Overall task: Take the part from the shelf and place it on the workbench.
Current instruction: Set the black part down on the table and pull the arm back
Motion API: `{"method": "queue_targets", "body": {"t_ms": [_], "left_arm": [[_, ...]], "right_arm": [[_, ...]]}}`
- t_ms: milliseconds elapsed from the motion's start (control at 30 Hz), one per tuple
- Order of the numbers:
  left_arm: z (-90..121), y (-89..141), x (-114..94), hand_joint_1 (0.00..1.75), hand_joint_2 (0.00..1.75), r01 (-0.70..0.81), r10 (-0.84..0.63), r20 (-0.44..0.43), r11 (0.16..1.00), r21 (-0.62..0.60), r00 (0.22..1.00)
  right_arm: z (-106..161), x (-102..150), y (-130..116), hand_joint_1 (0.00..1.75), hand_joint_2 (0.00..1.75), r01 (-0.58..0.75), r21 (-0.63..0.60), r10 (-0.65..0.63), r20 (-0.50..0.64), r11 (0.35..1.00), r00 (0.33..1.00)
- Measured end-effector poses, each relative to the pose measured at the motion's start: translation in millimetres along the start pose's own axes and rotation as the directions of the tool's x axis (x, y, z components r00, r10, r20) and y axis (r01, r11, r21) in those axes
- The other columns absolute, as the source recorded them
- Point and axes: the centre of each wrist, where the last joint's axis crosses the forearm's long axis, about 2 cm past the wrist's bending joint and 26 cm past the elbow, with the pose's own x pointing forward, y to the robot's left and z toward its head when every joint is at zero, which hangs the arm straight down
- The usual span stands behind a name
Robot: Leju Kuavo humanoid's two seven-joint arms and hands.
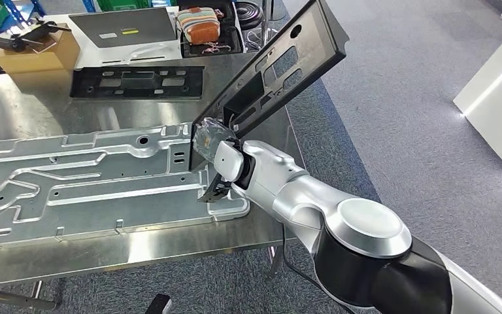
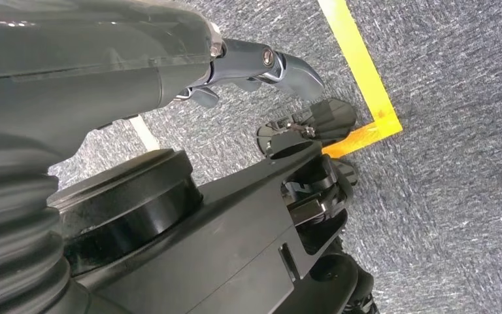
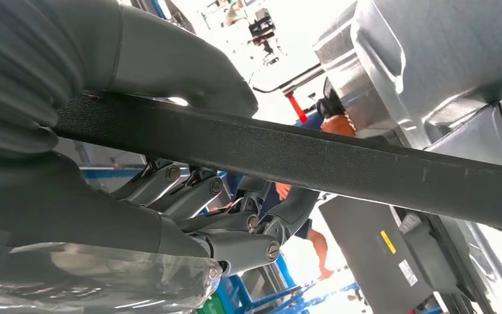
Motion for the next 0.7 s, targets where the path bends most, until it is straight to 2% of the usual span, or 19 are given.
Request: {"method": "queue_targets", "body": {"t_ms": [167,267,333,400,467,567,700], "left_arm": [[-0.1,-0.6,0.2,0.00,1.75,0.001,-0.001,-0.005,1.000,0.001,1.000],[-0.2,-1.5,0.4,0.00,1.75,0.002,-0.002,-0.004,1.000,0.000,1.000],[-0.3,-2.6,0.5,0.00,1.75,0.005,-0.005,0.001,1.000,-0.002,1.000],[-0.4,-3.8,0.4,0.00,1.75,0.013,-0.013,0.003,1.000,-0.005,1.000],[-0.5,-4.7,0.5,0.00,1.75,0.020,-0.020,0.003,1.000,-0.007,1.000],[-0.7,-5.6,1.2,0.00,1.75,0.024,-0.024,0.004,1.000,-0.009,1.000],[-1.2,-6.6,3.3,0.00,1.75,0.034,-0.034,0.006,0.999,-0.009,0.999]], "right_arm": [[0.4,8.6,5.6,1.75,1.75,0.059,-0.048,-0.060,-0.007,0.997,0.998],[1.0,13.4,9.7,1.75,1.75,0.209,-0.121,-0.215,-0.038,0.970,0.976],[1.9,16.0,13.1,1.75,1.75,0.376,-0.197,-0.392,-0.050,0.905,0.918],[3.0,16.5,16.6,1.75,1.75,0.532,-0.281,-0.565,-0.045,0.799,0.824],[4.2,17.1,20.5,1.75,1.75,0.625,-0.345,-0.673,-0.026,0.700,0.739],[5.7,23.0,27.0,1.75,1.75,0.687,-0.385,-0.746,-0.004,0.616,0.666],[7.4,32.2,34.7,1.75,1.75,0.726,-0.397,-0.788,0.010,0.562,0.616]]}}
